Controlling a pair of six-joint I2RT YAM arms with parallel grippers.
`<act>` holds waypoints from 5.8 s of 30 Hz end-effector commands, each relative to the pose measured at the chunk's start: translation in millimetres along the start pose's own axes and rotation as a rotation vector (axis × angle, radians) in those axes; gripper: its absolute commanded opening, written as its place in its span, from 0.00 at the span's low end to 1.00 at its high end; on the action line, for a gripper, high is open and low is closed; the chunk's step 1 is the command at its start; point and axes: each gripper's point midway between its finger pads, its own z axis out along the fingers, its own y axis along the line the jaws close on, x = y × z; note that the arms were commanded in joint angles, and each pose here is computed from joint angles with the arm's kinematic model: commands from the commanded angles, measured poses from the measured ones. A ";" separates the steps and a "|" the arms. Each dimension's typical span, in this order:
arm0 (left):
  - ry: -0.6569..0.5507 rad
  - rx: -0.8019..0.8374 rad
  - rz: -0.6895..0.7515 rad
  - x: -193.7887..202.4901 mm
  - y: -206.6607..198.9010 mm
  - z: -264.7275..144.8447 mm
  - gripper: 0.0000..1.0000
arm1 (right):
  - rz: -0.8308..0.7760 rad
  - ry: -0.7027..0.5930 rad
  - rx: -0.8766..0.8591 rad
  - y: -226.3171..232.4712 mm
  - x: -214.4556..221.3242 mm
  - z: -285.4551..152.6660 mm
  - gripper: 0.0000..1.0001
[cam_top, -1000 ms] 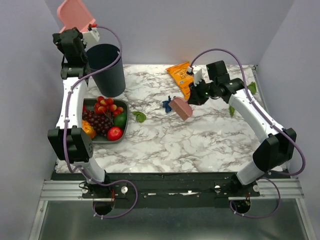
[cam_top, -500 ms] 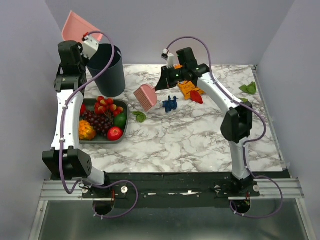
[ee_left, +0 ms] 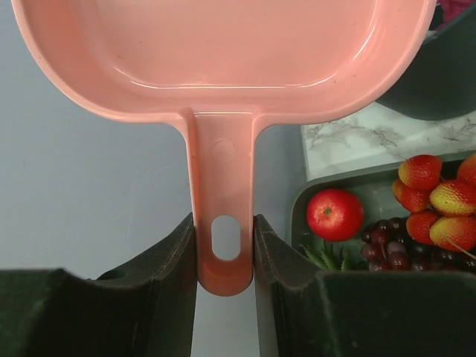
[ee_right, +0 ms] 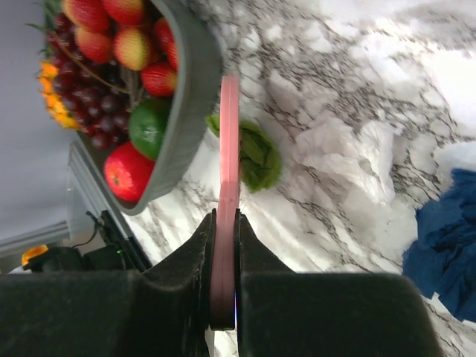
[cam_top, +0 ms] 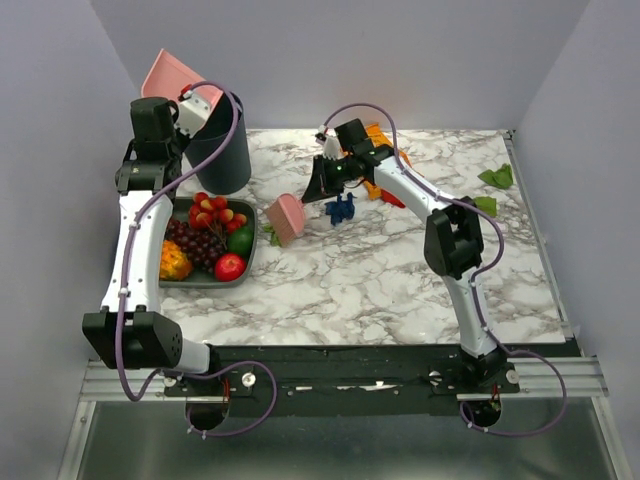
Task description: Sweep away the paper scraps from the table
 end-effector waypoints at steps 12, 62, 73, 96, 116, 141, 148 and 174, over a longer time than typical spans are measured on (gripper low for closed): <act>-0.073 0.313 0.028 -23.0 -112.2 -25.2 0.00 | -0.072 0.079 0.275 -32.1 69.2 -60.1 0.01; 0.088 0.639 0.138 49.1 -203.0 -69.3 0.00 | -0.253 0.071 0.371 -60.3 86.0 -123.5 0.01; 0.120 0.811 0.279 51.8 -242.9 -65.5 0.00 | -0.407 -0.106 0.446 -40.8 73.3 -210.0 0.01; 0.252 1.104 0.607 109.1 -348.6 -104.7 0.00 | -0.690 -0.070 0.917 -129.8 -2.4 -239.6 0.01; 0.291 1.084 0.542 116.6 -363.5 -105.8 0.00 | -0.756 0.234 0.521 -82.7 126.6 -156.5 0.01; 0.290 1.091 0.613 125.4 -361.2 -115.7 0.00 | -0.708 0.121 0.595 -69.0 132.0 -182.5 0.01; 0.268 1.100 0.619 117.0 -376.5 -113.8 0.00 | -0.605 0.139 0.344 -28.0 138.4 -144.9 0.01; 0.263 1.112 0.592 112.5 -382.5 -118.2 0.00 | -0.745 -0.025 0.577 -33.3 60.2 -197.8 0.00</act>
